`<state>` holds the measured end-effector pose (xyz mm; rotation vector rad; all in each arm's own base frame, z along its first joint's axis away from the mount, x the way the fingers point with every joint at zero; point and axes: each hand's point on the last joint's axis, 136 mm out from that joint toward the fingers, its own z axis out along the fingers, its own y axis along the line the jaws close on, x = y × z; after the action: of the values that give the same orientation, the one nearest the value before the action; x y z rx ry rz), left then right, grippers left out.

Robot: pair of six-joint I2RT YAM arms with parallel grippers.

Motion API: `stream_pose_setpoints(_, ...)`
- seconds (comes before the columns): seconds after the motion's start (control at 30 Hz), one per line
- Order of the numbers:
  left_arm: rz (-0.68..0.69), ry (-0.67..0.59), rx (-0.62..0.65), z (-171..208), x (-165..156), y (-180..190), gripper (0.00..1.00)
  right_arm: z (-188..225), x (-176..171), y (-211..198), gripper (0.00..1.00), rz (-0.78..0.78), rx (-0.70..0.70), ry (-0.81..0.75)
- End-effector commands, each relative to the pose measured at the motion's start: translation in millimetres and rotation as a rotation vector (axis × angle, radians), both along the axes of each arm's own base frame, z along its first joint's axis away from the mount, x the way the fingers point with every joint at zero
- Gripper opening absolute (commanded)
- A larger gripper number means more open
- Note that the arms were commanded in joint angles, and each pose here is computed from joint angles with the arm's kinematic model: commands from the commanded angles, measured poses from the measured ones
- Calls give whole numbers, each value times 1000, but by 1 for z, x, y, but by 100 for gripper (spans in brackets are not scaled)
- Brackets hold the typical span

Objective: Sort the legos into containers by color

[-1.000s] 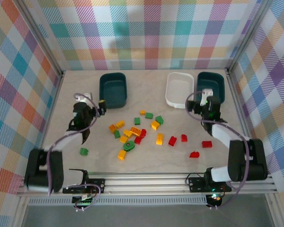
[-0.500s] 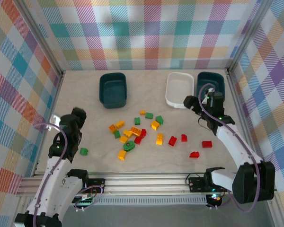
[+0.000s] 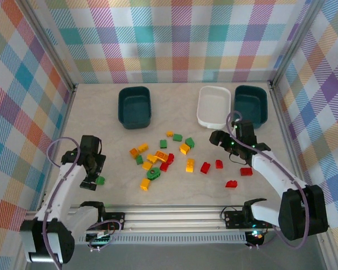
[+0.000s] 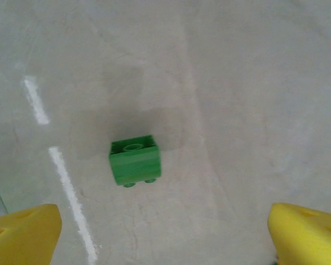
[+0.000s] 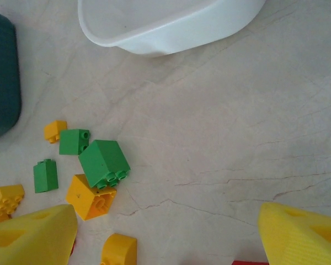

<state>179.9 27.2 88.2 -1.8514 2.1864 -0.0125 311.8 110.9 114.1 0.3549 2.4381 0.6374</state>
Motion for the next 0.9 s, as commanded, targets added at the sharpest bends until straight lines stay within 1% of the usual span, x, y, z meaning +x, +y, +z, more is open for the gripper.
stream_pose_setpoints(0.0,33,69,-62,-9,-10,-3,91,4,3,6,85,1,22,-22)
stream_pose_setpoints(0.07,54,77,-49,-11,-8,2,89,3,4,8,84,3,28,-21)
stream_pose_setpoints(0.13,56,67,-66,-17,-1,3,87,1,4,9,84,3,29,-14)
stream_pose_setpoints(0.23,74,82,-114,-31,5,1,79,3,4,9,84,3,32,-21)
stream_pose_setpoints(0.33,73,97,-113,-39,9,4,75,4,3,9,83,-2,33,-30)
stream_pose_setpoints(0.43,79,115,-87,-42,8,12,74,4,3,10,83,2,35,-32)
stream_pose_setpoints(0.6,90,124,-116,-55,5,10,73,4,3,11,82,4,34,-33)
stream_pose_setpoints(0.77,86,142,-147,-68,3,5,69,5,3,11,82,5,33,-39)
stream_pose_setpoints(0.87,83,156,-119,-67,-1,9,66,5,3,11,82,4,33,-39)
